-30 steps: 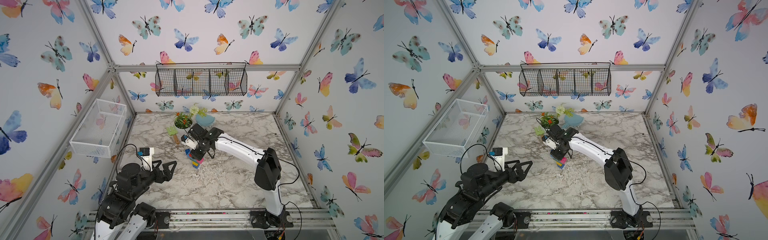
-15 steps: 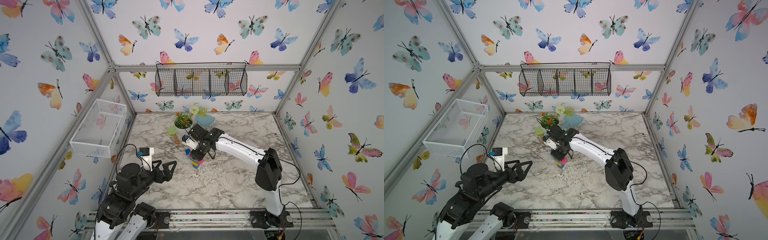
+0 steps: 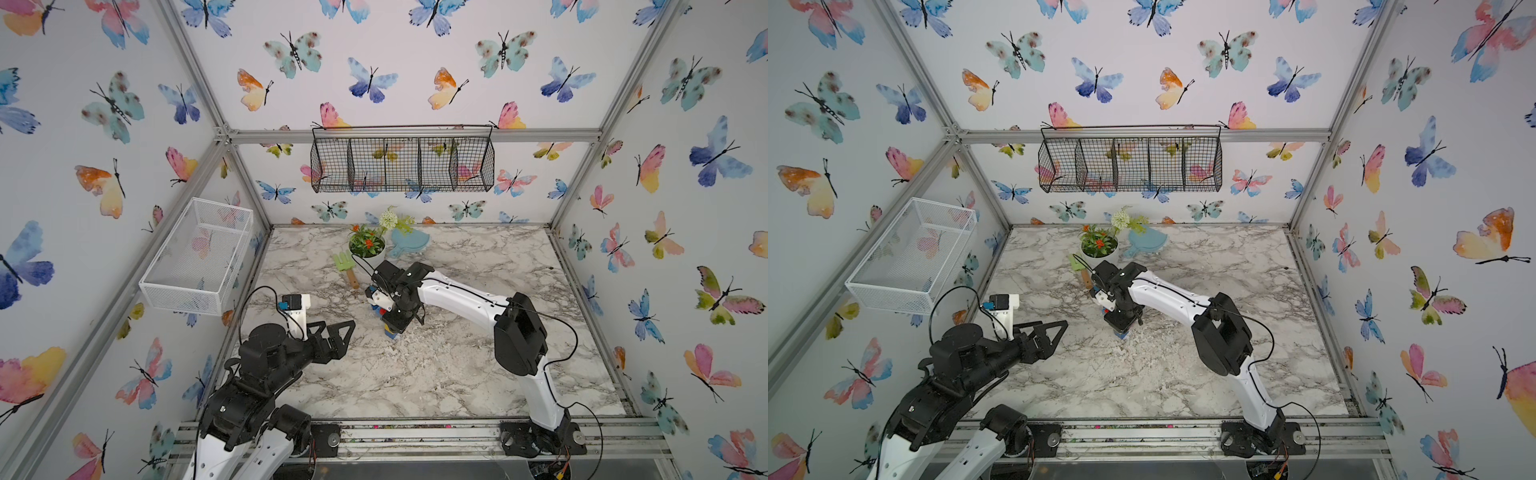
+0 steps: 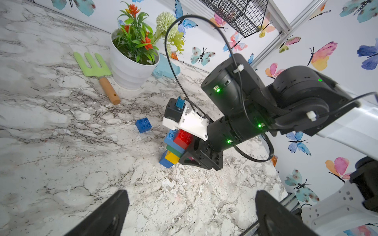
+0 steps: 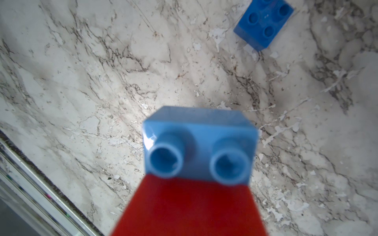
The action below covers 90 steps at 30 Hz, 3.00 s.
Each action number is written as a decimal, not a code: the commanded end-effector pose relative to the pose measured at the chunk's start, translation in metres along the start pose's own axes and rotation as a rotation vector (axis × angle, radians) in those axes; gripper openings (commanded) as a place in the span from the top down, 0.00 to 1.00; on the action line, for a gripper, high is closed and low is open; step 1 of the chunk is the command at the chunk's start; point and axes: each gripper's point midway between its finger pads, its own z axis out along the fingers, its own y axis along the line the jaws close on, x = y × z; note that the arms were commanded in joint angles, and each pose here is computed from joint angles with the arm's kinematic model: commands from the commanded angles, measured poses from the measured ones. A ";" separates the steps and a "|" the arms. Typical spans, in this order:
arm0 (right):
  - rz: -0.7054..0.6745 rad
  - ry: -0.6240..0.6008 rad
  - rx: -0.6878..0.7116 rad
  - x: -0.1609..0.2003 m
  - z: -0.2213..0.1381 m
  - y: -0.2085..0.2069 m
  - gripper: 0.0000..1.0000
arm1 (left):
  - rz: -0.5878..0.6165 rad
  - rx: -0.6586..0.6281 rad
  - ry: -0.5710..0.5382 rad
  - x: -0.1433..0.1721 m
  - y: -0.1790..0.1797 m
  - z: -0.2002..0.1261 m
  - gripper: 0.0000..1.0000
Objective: Assemble a spoon with lego
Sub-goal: Assemble the lego brick with the lego brick, then move the lego brick at the center of the board, then pick up the lego brick from the center of the board.
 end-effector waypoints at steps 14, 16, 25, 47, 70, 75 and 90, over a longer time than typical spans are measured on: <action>0.126 -0.012 0.173 0.002 -0.030 -0.037 0.81 | -0.031 0.029 0.042 0.009 0.002 0.022 0.01; 0.165 -0.003 0.178 0.008 -0.030 -0.048 0.81 | -0.038 0.029 0.053 0.011 0.003 0.027 0.01; 0.232 0.011 0.168 0.017 -0.021 -0.073 0.81 | -0.074 -0.016 0.150 0.030 0.018 0.052 0.02; 0.229 -0.005 0.101 0.015 -0.018 -0.068 0.54 | -0.135 -0.169 0.314 0.062 0.061 0.121 0.01; 0.192 -0.233 0.161 -0.006 -0.083 -0.076 0.13 | -0.191 -0.363 0.376 0.063 0.096 0.178 0.02; 0.179 -0.321 0.170 -0.012 -0.113 -0.074 0.11 | -0.200 -0.369 0.401 0.062 0.097 0.192 0.02; 0.181 -0.495 0.200 -0.003 -0.176 -0.068 0.09 | -0.159 -0.479 0.523 0.081 0.112 0.221 0.04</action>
